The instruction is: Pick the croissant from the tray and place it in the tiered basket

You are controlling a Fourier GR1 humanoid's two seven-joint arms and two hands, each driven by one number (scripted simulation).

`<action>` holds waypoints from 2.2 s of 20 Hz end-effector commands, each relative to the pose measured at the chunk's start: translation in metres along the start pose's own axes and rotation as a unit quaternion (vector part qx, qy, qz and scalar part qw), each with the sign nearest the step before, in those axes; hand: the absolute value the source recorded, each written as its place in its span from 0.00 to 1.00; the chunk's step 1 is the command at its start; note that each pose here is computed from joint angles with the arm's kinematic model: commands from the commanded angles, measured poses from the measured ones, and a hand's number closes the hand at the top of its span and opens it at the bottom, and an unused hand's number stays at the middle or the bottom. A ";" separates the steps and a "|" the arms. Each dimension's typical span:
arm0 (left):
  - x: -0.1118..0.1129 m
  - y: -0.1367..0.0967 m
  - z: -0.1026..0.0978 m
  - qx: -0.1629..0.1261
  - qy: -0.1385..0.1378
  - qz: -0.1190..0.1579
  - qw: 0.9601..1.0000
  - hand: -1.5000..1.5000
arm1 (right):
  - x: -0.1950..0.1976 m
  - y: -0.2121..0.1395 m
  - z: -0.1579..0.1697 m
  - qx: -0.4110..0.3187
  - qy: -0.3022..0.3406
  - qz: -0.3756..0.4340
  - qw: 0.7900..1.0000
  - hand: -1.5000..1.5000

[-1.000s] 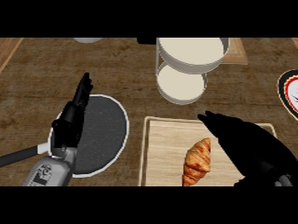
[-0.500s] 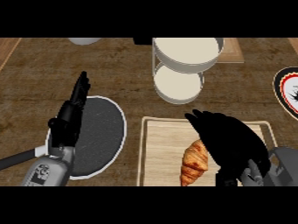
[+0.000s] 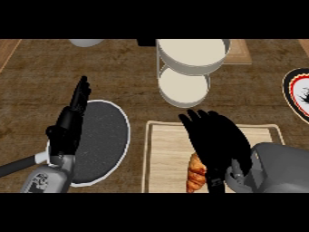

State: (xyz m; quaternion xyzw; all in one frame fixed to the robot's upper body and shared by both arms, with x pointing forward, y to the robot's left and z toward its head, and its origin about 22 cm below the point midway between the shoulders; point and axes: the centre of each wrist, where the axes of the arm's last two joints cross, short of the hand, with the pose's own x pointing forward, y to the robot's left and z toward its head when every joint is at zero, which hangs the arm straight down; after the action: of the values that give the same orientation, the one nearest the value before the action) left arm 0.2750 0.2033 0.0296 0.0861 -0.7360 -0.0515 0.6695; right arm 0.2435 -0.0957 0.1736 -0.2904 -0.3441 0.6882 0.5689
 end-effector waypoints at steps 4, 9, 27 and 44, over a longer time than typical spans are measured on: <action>0.006 0.005 0.002 0.005 -0.005 0.004 1.000 0.50 | -0.004 0.003 -0.005 -0.002 0.144 0.027 0.989 0.00; 0.013 -0.007 0.003 0.007 0.005 0.006 1.000 0.50 | 0.000 0.020 -0.013 0.025 0.141 0.010 0.990 0.00; -0.006 0.008 0.011 -0.002 0.002 -0.002 1.000 0.50 | 0.012 0.047 -0.032 0.041 0.118 -0.021 0.992 0.00; 0.000 0.007 -0.008 0.011 0.001 0.000 1.000 0.50 | 0.011 0.058 -0.054 0.057 0.134 -0.037 0.989 0.00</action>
State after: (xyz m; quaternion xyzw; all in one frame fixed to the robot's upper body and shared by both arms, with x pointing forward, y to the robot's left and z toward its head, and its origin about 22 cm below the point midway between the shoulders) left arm 0.2739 0.2054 0.0306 0.0871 -0.7375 -0.0463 0.6682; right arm 0.2529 -0.0969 0.0948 -0.2803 -0.2922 0.6647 0.6279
